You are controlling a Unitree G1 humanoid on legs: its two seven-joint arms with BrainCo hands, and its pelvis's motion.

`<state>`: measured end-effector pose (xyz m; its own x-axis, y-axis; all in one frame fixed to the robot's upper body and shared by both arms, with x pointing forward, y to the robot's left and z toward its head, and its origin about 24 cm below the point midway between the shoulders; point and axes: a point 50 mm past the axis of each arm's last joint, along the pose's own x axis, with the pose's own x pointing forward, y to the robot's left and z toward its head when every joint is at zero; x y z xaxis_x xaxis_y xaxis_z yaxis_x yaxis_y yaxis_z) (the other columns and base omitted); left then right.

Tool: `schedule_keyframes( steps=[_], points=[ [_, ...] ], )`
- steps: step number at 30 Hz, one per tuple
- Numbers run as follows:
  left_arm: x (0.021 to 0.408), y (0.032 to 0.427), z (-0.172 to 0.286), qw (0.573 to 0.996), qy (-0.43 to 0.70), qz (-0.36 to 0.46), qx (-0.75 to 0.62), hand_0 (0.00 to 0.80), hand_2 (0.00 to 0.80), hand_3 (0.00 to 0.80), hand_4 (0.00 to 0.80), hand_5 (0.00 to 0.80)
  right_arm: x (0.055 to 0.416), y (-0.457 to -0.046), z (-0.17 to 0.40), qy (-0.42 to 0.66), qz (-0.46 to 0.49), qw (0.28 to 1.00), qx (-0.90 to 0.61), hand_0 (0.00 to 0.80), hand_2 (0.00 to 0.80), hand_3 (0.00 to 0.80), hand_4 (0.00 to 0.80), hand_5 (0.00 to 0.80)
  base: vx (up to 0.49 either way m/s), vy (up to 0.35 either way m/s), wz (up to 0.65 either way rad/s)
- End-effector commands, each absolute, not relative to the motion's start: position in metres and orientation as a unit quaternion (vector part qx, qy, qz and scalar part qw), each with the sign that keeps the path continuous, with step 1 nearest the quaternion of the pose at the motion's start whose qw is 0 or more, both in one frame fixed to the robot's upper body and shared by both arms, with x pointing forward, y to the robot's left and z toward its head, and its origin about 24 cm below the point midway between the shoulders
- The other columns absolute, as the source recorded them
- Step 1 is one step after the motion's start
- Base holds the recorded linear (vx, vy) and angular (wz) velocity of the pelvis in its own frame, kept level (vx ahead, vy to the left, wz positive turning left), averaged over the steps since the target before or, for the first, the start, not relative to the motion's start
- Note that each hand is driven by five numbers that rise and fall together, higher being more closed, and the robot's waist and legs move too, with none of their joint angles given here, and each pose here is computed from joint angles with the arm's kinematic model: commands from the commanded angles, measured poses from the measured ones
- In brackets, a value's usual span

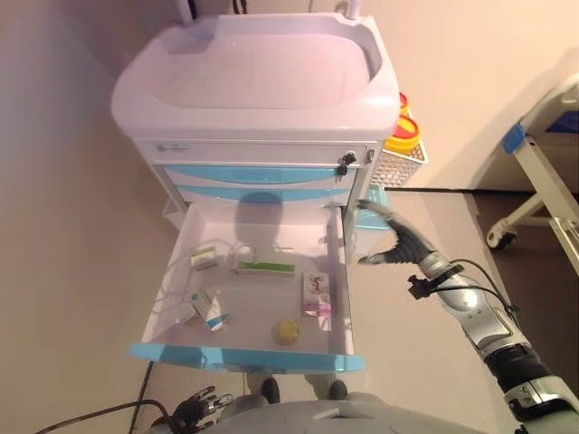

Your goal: Open the drawer and pick up the medicine

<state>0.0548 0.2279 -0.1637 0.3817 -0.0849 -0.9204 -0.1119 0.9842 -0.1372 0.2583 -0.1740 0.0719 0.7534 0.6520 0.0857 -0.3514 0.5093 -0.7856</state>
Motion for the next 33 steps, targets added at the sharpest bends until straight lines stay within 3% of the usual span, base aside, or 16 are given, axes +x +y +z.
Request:
schedule_keyframes(
  steps=[1, 10, 22, 33],
  points=[
    [0.053, 0.23, -0.165, 0.824, 0.557, 0.034, -0.102, 0.0, 0.0, 0.0, 0.0, 0.0, 0.261, -0.142, 0.09, -0.277, 0.346, 0.799, -0.406, 0.0, 0.0, 0.0, 0.0, 0.0, 0.018, -0.012, 0.31],
    [0.066, 0.234, -0.162, 0.837, 0.541, 0.055, -0.064, 0.0, 0.0, 0.0, 0.0, 0.0, 0.262, -0.12, 0.055, -0.281, 0.407, 0.678, -0.544, 0.0, 0.0, 0.0, 0.0, 0.0, -0.002, -0.028, 0.4],
    [0.072, 0.249, -0.157, 0.841, 0.537, 0.048, -0.031, 0.0, 0.0, 0.0, 0.0, 0.0, 0.249, -0.152, 0.005, -0.239, 0.471, 0.543, -0.652, 0.0, 0.0, 0.0, 0.0, 0.0, -0.006, -0.063, 0.25],
    [0.08, 0.248, -0.153, 0.857, 0.515, 0.014, -0.011, 0.0, 0.0, 0.0, 0.0, 0.0, 0.235, -0.166, -0.016, -0.23, 0.49, 0.539, -0.646, 0.0, 0.0, 0.0, 0.0, 0.0, 0.001, -0.023, 0.07]
  ],
)
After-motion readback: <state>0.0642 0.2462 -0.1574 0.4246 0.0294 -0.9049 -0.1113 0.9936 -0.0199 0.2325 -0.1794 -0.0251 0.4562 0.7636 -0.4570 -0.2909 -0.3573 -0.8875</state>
